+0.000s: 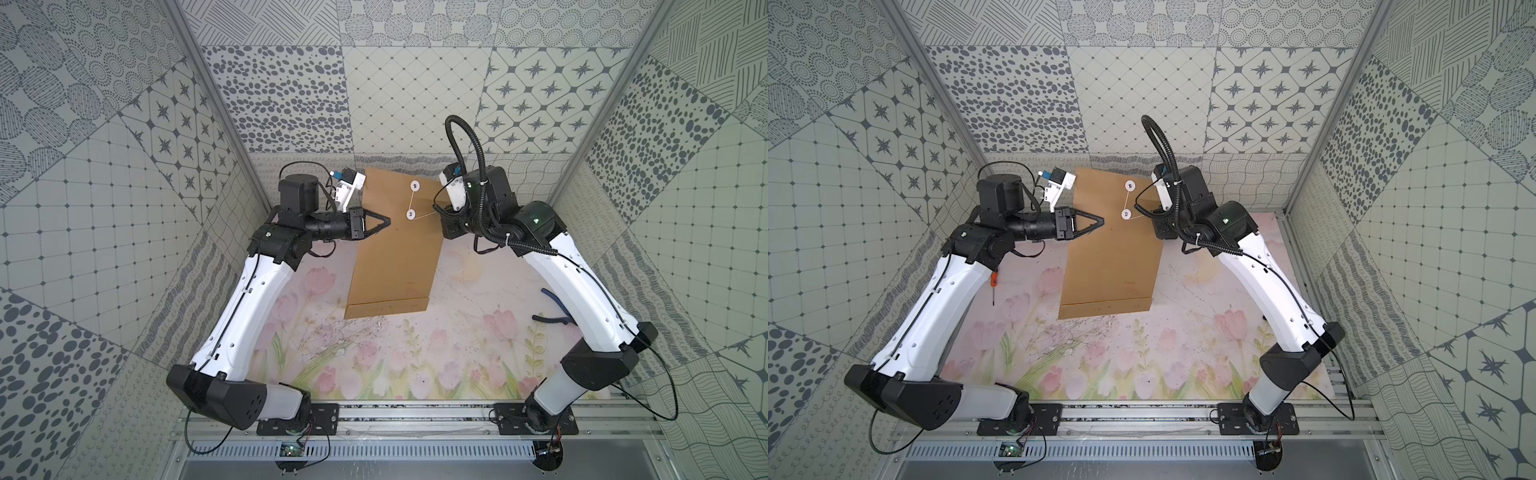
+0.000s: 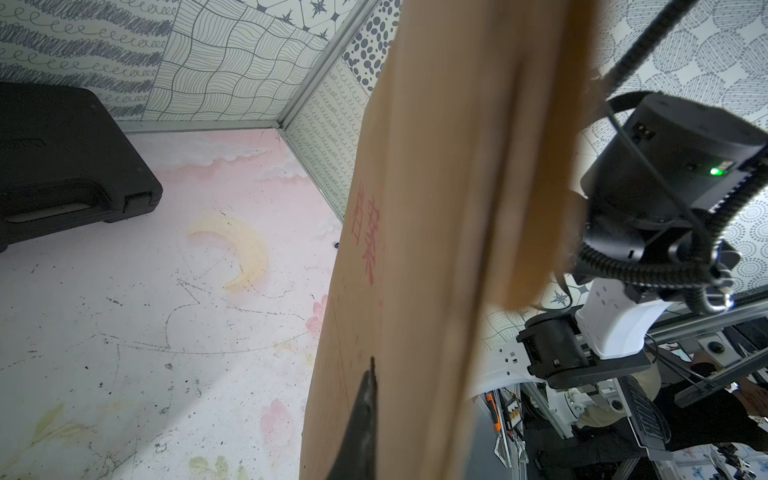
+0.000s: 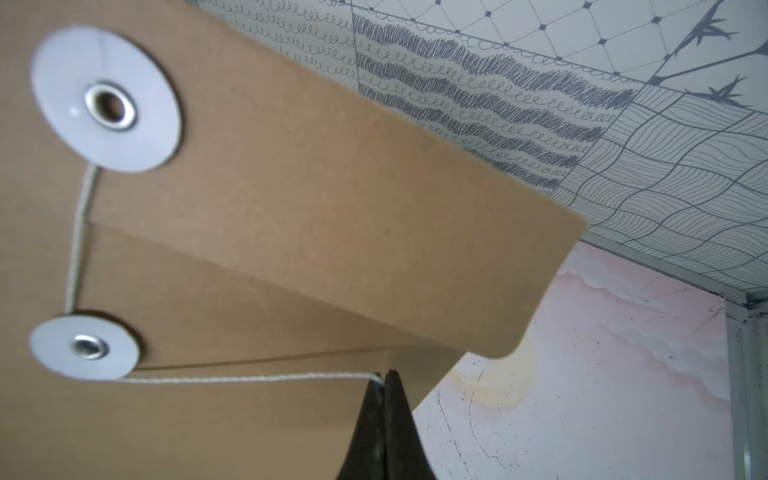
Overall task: Close the mouth of the file bag
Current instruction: Close the file bag, then place the file bag at the center of the board.
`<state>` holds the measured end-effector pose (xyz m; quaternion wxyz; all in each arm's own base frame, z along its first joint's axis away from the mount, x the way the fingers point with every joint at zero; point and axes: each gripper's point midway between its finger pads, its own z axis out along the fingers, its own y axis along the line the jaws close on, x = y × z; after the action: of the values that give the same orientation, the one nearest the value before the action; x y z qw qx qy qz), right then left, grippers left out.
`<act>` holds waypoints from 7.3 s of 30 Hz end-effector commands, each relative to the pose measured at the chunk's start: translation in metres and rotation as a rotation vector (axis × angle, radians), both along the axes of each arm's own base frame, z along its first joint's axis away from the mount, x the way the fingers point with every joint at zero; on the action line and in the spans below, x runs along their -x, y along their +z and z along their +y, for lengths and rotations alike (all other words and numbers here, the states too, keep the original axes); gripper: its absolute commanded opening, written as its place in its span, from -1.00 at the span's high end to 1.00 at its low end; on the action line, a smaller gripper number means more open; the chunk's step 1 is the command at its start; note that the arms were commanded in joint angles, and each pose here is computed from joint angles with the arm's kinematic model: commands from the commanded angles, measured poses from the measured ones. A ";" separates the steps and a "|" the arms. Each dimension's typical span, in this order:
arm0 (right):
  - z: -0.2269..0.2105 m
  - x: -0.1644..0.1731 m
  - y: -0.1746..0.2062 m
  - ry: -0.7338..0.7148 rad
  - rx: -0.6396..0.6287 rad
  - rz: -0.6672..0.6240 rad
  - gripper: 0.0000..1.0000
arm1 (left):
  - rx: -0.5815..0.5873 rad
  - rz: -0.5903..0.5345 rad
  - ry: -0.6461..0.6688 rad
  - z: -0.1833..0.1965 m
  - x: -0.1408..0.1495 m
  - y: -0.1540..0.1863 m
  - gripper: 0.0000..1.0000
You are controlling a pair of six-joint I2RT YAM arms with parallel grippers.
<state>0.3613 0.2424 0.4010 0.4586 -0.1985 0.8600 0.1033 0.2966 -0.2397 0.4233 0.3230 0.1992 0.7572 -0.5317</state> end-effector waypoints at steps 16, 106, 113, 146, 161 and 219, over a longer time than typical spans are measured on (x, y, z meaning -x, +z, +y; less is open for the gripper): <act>0.012 0.003 0.058 0.011 -0.014 -0.122 1.00 | -0.055 0.003 -0.060 -0.013 0.024 -0.019 1.00; 0.018 0.010 -0.002 0.038 -0.064 0.006 1.00 | 0.079 -0.080 -0.049 0.000 0.015 0.035 1.00; 0.016 0.000 0.029 0.016 -0.036 -0.064 1.00 | 0.008 -0.035 -0.044 -0.005 0.016 0.005 1.00; 0.094 0.088 0.024 0.268 -0.033 -0.004 1.00 | -0.006 -0.077 0.109 -0.005 -0.017 0.013 1.00; 0.054 0.078 -0.021 0.224 -0.232 0.117 1.00 | 0.063 -0.103 0.103 0.004 -0.017 0.027 1.00; -0.153 -0.028 -0.137 -0.450 -0.180 -0.072 -0.86 | -0.519 -0.129 0.875 0.144 -0.078 -0.203 -0.62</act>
<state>0.3773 0.1216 0.2448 0.4212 0.0269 0.8936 0.1532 0.3695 -0.1442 0.1766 0.3214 -0.0386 0.9153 -0.2396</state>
